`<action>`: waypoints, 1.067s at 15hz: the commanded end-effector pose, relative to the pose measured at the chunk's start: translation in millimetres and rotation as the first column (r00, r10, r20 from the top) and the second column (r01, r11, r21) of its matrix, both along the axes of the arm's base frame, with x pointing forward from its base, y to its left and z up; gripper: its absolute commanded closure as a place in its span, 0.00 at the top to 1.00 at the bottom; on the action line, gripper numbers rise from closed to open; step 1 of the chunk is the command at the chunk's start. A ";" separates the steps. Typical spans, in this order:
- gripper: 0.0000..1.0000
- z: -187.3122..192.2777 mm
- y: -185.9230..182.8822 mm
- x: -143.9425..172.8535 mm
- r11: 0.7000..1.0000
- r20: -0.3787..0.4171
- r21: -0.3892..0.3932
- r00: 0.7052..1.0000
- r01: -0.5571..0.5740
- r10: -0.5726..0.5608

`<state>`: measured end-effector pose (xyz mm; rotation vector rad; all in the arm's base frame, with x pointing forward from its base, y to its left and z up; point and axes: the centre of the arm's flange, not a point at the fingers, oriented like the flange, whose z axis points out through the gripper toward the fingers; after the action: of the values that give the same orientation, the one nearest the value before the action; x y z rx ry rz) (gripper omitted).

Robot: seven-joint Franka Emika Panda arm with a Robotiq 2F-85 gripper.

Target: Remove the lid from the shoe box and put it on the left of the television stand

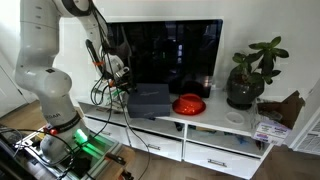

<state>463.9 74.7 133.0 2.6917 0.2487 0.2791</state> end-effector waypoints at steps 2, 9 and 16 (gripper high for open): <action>0.75 -5.7 1.5 1.5 0.999 0.036 -0.037 0.999 -0.001 0.002; 0.65 4.2 5.6 -0.4 0.999 0.056 -0.043 0.998 -0.009 0.012; 0.49 13.7 9.1 -4.5 0.999 0.055 -0.043 0.998 -0.017 0.019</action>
<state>466.3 80.7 137.0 2.6544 0.2578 0.3133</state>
